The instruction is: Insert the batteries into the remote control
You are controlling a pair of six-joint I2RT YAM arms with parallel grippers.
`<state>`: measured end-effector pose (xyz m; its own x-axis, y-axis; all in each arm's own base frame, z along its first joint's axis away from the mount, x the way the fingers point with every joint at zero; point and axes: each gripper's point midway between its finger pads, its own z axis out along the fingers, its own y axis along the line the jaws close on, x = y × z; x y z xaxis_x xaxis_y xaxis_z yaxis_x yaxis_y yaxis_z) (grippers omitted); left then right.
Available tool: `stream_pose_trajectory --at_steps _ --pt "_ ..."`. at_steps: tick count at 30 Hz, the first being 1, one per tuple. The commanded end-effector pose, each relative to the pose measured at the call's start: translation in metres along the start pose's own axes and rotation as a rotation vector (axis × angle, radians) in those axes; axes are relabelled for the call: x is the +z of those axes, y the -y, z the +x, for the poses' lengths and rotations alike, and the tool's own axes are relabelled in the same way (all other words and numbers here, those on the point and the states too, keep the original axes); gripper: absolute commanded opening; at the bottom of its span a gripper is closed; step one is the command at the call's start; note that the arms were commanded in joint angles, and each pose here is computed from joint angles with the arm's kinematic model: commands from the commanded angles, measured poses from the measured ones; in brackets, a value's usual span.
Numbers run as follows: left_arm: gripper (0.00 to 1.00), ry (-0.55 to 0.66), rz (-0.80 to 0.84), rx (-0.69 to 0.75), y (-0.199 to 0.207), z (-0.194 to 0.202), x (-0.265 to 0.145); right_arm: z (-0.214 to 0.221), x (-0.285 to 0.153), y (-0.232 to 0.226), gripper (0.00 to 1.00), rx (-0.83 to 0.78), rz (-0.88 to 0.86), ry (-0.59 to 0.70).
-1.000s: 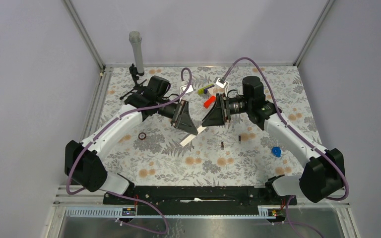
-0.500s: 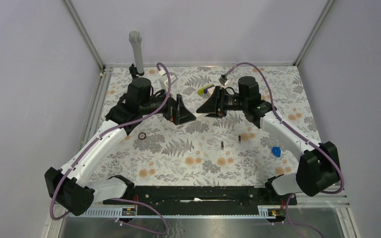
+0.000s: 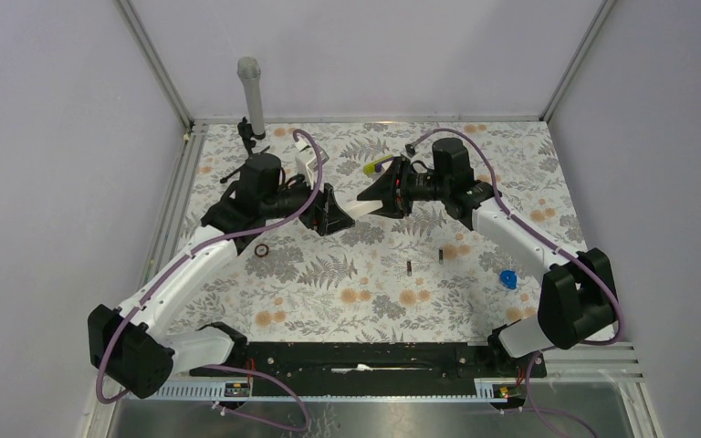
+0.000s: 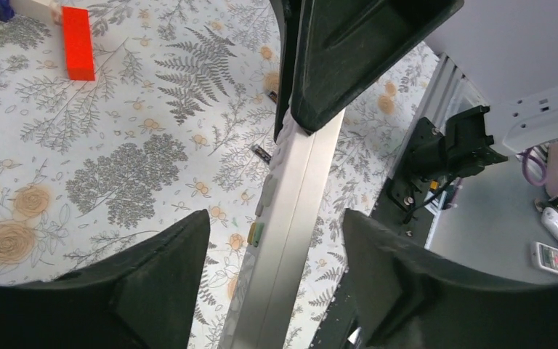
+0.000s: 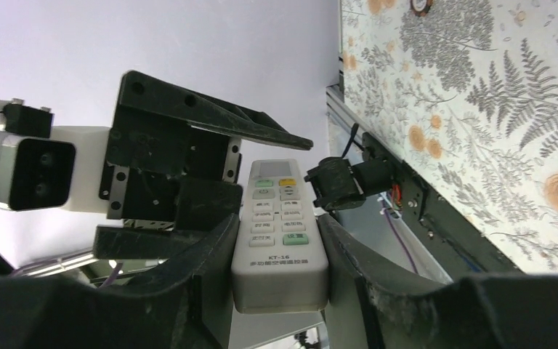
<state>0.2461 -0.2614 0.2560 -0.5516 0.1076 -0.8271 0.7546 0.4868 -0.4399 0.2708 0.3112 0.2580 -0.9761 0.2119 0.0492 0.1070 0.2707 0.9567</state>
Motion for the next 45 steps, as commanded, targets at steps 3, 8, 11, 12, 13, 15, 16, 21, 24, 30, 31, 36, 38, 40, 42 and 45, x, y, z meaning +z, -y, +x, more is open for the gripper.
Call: stream_pose_trajectory --at_steps 3,8,11,12,13,15,16,21,24,30,31,36,38,40,42,45 --pt "0.58 0.031 0.095 0.047 0.014 -0.019 -0.007 0.004 -0.002 -0.030 0.27 0.032 -0.083 -0.039" --pt "0.31 -0.016 0.096 0.076 0.013 -0.013 -0.011 0.003 -0.002 -0.026 0.28 0.029 -0.077 -0.027" --pt "0.13 -0.033 0.122 0.071 0.017 -0.013 -0.010 0.004 -0.004 -0.030 0.52 -0.045 -0.095 -0.018" --pt "0.04 -0.037 0.136 0.063 0.019 -0.013 -0.010 0.004 -0.007 -0.033 0.64 -0.096 -0.110 -0.008" --pt "0.00 -0.043 0.146 0.051 0.021 -0.014 -0.010 0.003 -0.009 -0.035 0.76 -0.143 -0.117 0.011" --pt "0.00 -0.060 0.175 0.019 0.028 -0.015 -0.011 -0.002 -0.015 -0.037 0.91 -0.266 -0.120 0.056" --pt "0.00 -0.072 0.200 0.004 0.033 -0.016 -0.013 -0.007 -0.018 -0.036 0.94 -0.334 -0.109 0.083" --pt "0.00 -0.123 0.343 -0.062 0.064 -0.021 -0.025 0.007 -0.035 -0.048 0.99 -0.766 -0.210 0.107" --pt "0.00 -0.151 0.402 -0.125 0.075 -0.021 -0.028 0.024 -0.044 -0.057 0.99 -0.903 -0.286 0.062" --pt "0.00 -0.183 0.417 -0.214 0.076 -0.023 -0.025 0.032 -0.042 -0.059 0.86 -0.903 -0.315 -0.017" --pt "0.00 -0.186 0.419 -0.224 0.076 -0.024 -0.024 0.033 -0.041 -0.058 0.84 -0.904 -0.318 -0.025" --pt "0.00 -0.187 0.423 -0.249 0.078 -0.031 -0.023 0.036 -0.037 -0.053 0.78 -0.893 -0.304 -0.049" --pt "0.00 -0.186 0.423 -0.249 0.079 -0.032 -0.023 0.034 -0.033 -0.048 0.74 -0.869 -0.275 -0.048" --pt "0.00 -0.183 0.419 -0.245 0.078 -0.033 -0.023 0.031 -0.029 -0.043 0.70 -0.845 -0.245 -0.049" --pt "0.00 -0.182 0.421 -0.242 0.078 -0.033 -0.023 0.030 -0.026 -0.039 0.65 -0.827 -0.223 -0.051" --pt "0.00 -0.182 0.427 -0.236 0.079 -0.032 -0.024 0.024 -0.023 -0.032 0.61 -0.801 -0.188 -0.041"
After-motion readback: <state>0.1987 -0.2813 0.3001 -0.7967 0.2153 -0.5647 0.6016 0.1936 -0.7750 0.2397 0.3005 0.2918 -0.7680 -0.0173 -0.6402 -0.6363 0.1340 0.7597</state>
